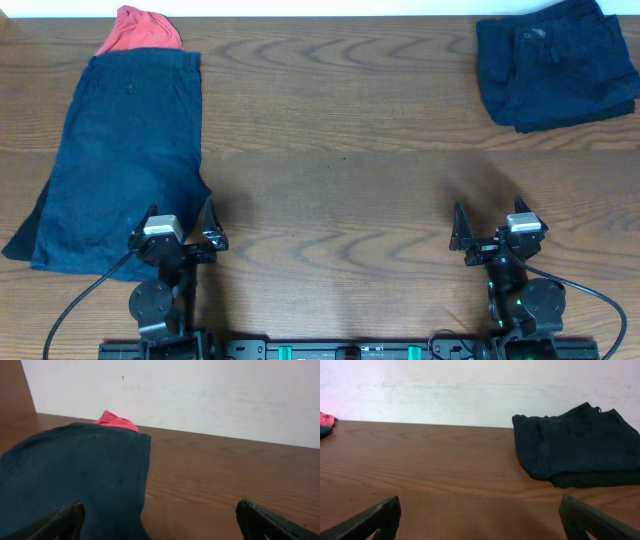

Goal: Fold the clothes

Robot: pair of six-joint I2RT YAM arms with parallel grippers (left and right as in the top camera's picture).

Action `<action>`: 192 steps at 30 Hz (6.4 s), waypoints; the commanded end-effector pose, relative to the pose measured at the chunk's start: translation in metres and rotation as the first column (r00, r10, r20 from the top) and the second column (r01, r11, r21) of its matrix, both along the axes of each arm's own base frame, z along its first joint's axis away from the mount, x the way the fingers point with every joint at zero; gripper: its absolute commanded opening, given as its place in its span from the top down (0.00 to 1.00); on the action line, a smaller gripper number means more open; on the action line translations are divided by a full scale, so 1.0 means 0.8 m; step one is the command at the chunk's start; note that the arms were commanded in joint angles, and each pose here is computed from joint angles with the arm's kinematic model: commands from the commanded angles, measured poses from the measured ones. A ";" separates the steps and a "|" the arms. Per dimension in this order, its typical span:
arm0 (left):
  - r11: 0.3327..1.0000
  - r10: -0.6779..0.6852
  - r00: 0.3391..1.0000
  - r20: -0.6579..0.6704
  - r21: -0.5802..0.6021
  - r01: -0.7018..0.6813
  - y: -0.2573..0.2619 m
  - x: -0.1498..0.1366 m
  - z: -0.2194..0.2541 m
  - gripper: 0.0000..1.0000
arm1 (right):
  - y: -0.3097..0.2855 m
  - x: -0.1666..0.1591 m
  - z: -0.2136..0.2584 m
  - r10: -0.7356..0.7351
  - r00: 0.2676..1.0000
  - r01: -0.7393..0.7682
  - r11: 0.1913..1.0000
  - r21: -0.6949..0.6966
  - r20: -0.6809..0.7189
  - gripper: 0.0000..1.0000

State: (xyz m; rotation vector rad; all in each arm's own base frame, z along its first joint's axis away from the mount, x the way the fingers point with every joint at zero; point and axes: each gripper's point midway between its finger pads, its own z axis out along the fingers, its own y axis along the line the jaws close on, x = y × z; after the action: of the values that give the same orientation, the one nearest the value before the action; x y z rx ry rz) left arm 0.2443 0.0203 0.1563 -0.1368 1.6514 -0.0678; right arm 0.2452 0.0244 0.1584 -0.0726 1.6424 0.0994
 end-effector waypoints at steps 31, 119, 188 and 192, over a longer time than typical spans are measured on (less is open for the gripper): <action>1.000 -0.014 0.999 -0.046 0.007 0.014 -0.003 -0.001 -0.018 0.02 | -0.003 0.000 -0.001 -0.012 1.000 0.012 1.000 0.013 -0.001 0.01; 0.997 0.059 0.897 -0.438 -0.025 -0.078 0.023 0.032 0.022 0.02 | 0.021 0.074 0.088 0.078 0.985 -0.078 0.997 0.007 -0.151 0.01; 0.907 0.224 0.584 -0.780 -0.052 -0.418 0.352 0.269 -0.142 0.57 | 0.100 0.220 0.038 0.354 0.652 -0.377 0.919 0.119 -0.671 0.01; 0.907 0.210 0.582 -0.785 -0.066 -0.416 0.348 0.268 -0.145 0.80 | 0.102 0.222 0.040 0.357 0.658 -0.379 0.918 0.118 -0.663 0.01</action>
State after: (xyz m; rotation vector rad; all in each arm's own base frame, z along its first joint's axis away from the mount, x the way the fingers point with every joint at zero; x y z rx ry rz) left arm 0.4571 0.3001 0.0451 -0.7518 2.4427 0.0970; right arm 0.4189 0.1001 0.1854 -0.4154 2.3716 0.4565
